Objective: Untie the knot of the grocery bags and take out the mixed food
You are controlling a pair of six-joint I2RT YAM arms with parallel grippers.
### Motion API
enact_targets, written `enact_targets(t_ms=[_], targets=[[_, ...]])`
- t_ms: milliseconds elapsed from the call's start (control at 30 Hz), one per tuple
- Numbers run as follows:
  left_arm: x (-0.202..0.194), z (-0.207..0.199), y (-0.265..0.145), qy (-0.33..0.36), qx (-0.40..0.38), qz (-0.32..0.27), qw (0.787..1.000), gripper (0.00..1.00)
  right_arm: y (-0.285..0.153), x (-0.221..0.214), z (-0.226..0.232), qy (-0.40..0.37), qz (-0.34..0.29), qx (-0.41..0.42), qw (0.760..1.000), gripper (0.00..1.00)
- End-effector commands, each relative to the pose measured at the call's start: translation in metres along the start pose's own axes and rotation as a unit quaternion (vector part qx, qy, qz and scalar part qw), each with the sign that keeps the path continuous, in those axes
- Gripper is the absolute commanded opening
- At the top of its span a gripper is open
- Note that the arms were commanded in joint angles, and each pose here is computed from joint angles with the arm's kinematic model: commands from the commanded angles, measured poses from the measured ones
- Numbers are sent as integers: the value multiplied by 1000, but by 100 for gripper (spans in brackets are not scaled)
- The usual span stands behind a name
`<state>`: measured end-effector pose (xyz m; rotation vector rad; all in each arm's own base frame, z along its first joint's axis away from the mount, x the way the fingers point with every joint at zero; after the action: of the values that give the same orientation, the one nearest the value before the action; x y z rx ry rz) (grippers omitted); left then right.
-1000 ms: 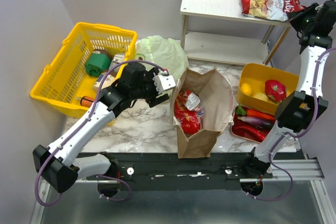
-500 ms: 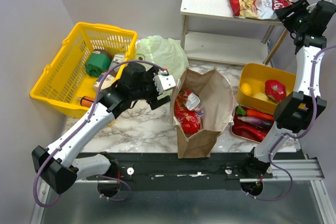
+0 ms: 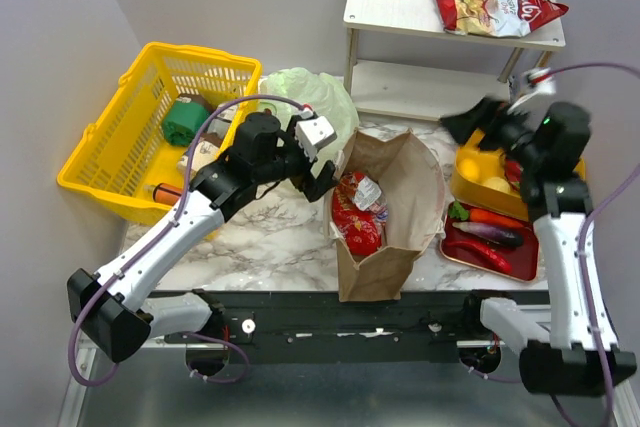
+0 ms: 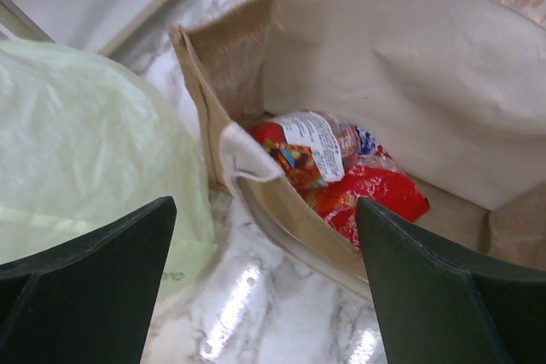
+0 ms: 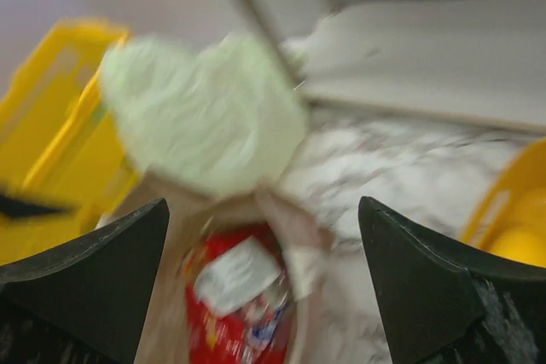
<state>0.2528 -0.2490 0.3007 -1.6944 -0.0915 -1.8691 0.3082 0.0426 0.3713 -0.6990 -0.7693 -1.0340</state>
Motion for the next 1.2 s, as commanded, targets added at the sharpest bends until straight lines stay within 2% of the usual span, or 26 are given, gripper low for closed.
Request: enact_targets(t_ms=[0,100,233,333,367,400,467,500,533,600,767,833,1000,1067,1133,1167], targets=[[-10,-19,-9,-49,-20,-12,999,98,-20,-89,33,-148,111,140,973,100],[-21,-21,-13,-50,-9,-7,999,98,-26,-115,30,-177,161,164,957,100],[-21,-19,-19,-59,1,-17,998,98,-24,-140,61,-267,200,237,913,100],[-16,-16,-22,-64,0,-26,998,98,-11,-160,73,-265,238,244,902,99],[-15,-14,-23,-64,4,-30,997,98,1,-171,70,-252,264,234,901,97],[-15,-13,-24,-65,5,-31,997,98,6,-178,67,-242,275,222,904,89],[-16,-6,-27,-67,18,-37,997,98,16,-196,60,-186,304,186,915,82],[-15,-5,-29,-81,22,-39,996,98,26,-203,48,-169,313,143,923,77],[-16,-1,-32,-84,29,-40,995,98,29,-208,48,-143,320,124,928,75],[-15,3,-39,-85,40,-45,995,98,40,-220,44,-156,330,106,925,75],[-17,12,-52,-82,64,-48,993,98,55,-253,68,-160,360,135,909,75],[-17,15,-55,-78,74,-48,993,98,62,-265,69,-164,366,114,909,81],[-17,16,-57,-77,76,-51,993,98,84,-271,57,-176,336,47,924,83],[-18,17,-55,-79,76,-53,993,98,96,-269,56,-187,318,46,929,82],[-18,17,-54,-87,72,-58,992,98,101,-265,63,-208,307,71,926,60],[-17,18,-52,-93,70,-61,991,98,104,-259,71,-218,295,95,926,42]])
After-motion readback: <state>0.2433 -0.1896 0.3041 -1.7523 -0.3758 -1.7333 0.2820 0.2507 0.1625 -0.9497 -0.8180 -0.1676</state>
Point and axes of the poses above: each gripper's point midway between its finger pads, its own y axis out along the fingers, its own z axis along the line the jaws close on, x = y × z, the point moved 3 cm from there along -y, back along the fingers, and after that the axes turned 8 degrees about y, right-handed, at the moved point
